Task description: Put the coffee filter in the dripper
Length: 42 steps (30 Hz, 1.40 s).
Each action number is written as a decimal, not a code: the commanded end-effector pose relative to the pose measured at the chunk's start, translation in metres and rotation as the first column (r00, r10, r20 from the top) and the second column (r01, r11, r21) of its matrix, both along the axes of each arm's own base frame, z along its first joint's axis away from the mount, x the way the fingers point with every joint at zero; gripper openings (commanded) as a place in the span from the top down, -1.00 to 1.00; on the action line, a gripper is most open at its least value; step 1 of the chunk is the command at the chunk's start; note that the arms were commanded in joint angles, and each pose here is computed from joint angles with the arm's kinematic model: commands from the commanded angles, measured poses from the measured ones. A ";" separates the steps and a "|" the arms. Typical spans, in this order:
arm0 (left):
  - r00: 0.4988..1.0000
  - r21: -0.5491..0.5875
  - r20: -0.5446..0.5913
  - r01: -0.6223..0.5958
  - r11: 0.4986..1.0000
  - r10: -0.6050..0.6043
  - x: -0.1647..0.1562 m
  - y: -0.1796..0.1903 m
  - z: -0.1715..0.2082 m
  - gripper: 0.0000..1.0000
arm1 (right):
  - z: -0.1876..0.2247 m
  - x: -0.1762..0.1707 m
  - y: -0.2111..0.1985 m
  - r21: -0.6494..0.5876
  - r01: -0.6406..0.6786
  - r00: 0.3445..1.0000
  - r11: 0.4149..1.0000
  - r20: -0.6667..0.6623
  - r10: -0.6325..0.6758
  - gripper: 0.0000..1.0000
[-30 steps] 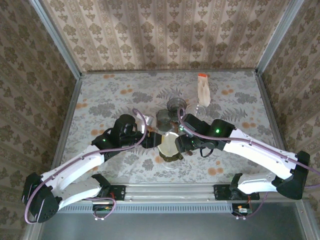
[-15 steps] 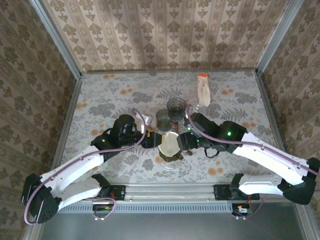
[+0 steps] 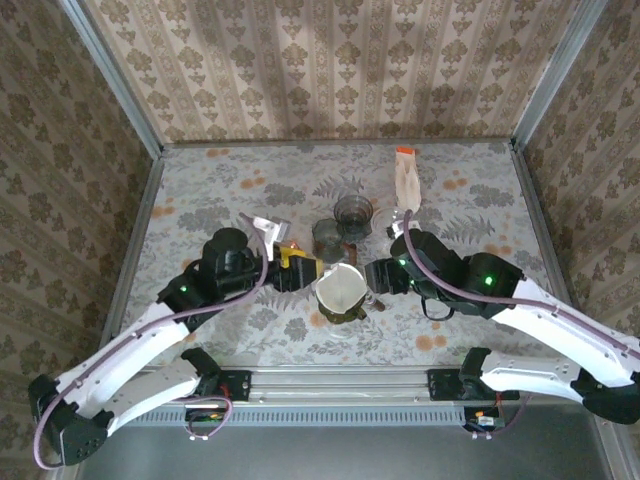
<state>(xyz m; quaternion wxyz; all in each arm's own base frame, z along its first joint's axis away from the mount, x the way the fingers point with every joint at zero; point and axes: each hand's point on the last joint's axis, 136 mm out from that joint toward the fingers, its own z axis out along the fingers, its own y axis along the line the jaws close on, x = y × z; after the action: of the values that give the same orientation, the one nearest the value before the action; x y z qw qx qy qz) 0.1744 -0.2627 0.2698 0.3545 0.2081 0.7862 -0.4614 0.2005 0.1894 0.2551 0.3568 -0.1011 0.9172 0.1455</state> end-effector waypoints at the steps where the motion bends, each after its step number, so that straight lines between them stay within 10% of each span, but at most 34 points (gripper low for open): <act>1: 0.991 0.026 0.043 -0.126 0.992 0.124 0.010 0.024 0.000 -0.52 | -0.006 0.006 -0.014 0.009 0.063 0.995 0.998 0.072 -0.063 -0.48; 18: 0.886 0.159 -0.251 -0.360 0.919 0.390 0.065 0.073 -0.100 -0.38 | -0.061 -0.015 -0.021 0.082 0.036 0.997 0.996 -0.076 -0.030 -0.48; 28: 0.916 0.146 -0.129 -0.361 0.921 0.379 0.116 0.032 -0.077 -0.25 | -0.067 -0.020 -0.026 0.113 0.037 0.997 0.993 -0.067 -0.030 -0.47; 42: 0.968 0.579 -0.037 -0.180 0.795 0.246 0.139 0.024 -0.131 -0.18 | -0.059 -0.024 -0.035 0.138 0.027 0.999 0.990 -0.022 -0.024 -0.47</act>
<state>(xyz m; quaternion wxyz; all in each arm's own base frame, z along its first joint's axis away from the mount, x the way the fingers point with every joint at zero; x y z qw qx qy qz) 0.3250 -0.2452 0.1523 0.3048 0.1276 0.9148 -0.2323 0.1761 0.1574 0.2006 0.3521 -0.0630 0.9108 0.2063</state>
